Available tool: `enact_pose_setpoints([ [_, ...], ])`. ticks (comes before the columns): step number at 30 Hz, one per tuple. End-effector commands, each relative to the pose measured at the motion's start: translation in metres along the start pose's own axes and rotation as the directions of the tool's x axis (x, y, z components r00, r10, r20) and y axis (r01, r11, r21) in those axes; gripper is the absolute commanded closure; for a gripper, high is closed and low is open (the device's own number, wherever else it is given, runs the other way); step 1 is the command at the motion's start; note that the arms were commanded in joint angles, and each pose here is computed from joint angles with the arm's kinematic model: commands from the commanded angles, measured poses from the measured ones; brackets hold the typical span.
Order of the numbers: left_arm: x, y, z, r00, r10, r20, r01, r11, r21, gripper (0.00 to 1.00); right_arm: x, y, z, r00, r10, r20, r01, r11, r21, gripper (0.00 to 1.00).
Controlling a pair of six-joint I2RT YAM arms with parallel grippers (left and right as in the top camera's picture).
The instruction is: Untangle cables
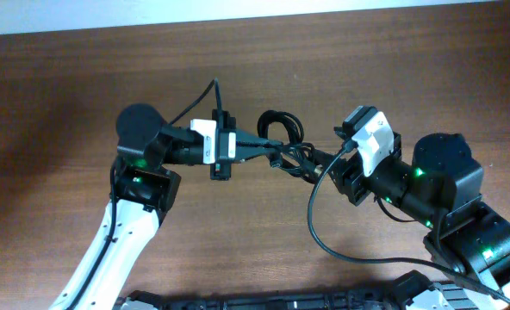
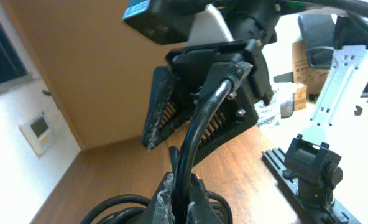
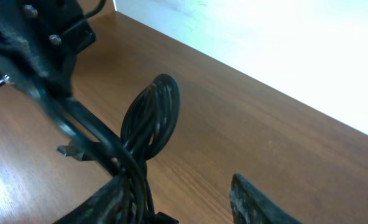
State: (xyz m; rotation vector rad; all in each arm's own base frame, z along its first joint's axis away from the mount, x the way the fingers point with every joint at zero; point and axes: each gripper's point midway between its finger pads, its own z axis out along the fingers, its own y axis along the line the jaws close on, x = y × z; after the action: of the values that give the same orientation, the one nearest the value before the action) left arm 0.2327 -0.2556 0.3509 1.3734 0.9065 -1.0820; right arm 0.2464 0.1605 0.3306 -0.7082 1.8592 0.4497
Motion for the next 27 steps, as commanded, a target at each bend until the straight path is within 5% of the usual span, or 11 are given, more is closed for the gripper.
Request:
enact_pose_setpoints([
  [1,-0.018,-0.023,0.009,0.995,0.089,0.048,-0.095,0.988,0.119,1.00,-0.002,0.000,-0.001,1.000,0.004,0.009,-0.004,1.000,0.003,0.44],
  [10,-0.035,-0.033,0.027,0.982,0.161,0.101,-0.174,0.976,0.132,1.00,0.010,-0.006,0.001,0.999,0.016,-0.045,-0.014,0.999,0.040,0.35],
  [14,-0.039,0.008,0.028,0.995,-0.021,0.095,0.030,0.996,-0.088,1.00,0.017,-0.006,0.009,0.996,0.025,-0.080,-0.022,0.999,0.030,0.31],
  [17,-0.039,0.040,0.022,0.965,-0.210,0.156,0.244,0.938,-0.248,1.00,0.020,-0.003,0.012,0.996,0.027,-0.091,-0.027,1.000,0.005,0.28],
  [27,-0.027,0.046,0.021,0.951,-0.274,0.146,0.305,0.910,-0.279,1.00,-0.004,0.015,0.012,1.000,-0.018,0.009,0.019,0.995,-0.101,0.28],
])
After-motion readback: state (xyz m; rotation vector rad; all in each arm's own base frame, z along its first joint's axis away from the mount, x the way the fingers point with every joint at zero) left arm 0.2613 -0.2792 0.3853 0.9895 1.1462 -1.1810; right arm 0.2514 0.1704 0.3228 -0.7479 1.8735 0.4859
